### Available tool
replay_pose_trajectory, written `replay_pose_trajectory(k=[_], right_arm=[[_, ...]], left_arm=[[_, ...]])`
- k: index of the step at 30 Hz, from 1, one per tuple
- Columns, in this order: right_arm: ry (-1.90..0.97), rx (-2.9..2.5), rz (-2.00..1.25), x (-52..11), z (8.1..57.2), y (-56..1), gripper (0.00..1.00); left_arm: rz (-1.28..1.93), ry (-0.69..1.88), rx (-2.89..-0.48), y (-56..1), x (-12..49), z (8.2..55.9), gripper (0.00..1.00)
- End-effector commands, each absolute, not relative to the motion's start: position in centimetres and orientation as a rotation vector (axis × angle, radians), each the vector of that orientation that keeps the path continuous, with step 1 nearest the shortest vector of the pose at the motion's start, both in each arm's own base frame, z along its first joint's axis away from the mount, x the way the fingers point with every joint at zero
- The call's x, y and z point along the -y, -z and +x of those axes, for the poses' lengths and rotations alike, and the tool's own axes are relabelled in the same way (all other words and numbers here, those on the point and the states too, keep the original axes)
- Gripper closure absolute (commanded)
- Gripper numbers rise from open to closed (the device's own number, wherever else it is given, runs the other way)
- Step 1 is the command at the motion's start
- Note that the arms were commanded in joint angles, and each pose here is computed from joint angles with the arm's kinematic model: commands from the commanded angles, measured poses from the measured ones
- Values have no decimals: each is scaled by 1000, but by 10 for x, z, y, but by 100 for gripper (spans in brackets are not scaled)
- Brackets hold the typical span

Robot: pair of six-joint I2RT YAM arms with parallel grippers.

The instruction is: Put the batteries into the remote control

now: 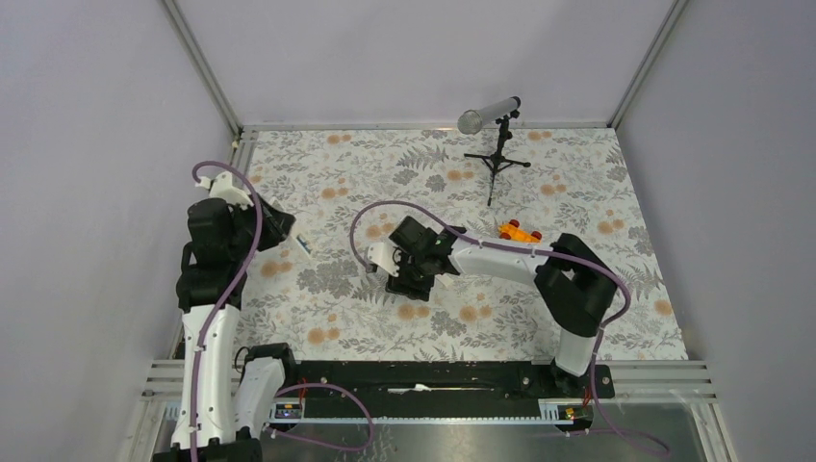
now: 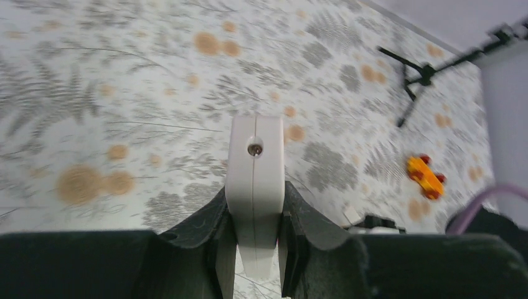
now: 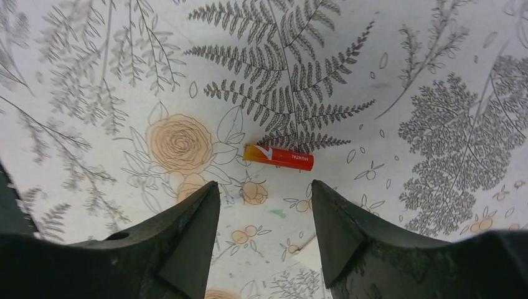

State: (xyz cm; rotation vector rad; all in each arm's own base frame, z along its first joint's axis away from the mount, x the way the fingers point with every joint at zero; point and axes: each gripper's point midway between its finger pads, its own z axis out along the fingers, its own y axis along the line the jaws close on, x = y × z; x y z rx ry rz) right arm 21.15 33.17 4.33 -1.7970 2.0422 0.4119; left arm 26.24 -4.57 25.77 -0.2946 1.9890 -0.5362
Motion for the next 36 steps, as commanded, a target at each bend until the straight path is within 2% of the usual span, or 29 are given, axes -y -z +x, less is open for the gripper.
replay_pose_trajectory(k=[1,9,23,32,34,36], right_arm=[[-331,-1828,-2022,-336,226,-41,38],[-198,-1695,-2055,-348,255,-35,41],[-356,-1682,-2188,-354,233,-21,43],[-350,-1655,-2192,-362,234,-11,51],[-355,-1662,-2197,-362,232,-10,55],[-360,-1665,-2208,-360,228,-9,64]], left_arm=[[-537,229,-1931,-271,-14,269,100],[-550,236,-1924,-271,-16,271,100],[-515,255,-1928,-273,-14,275,100],[-506,261,-1923,-274,-13,274,100],[-504,263,-1923,-274,-12,274,100],[-504,263,-1924,-274,-12,273,100]])
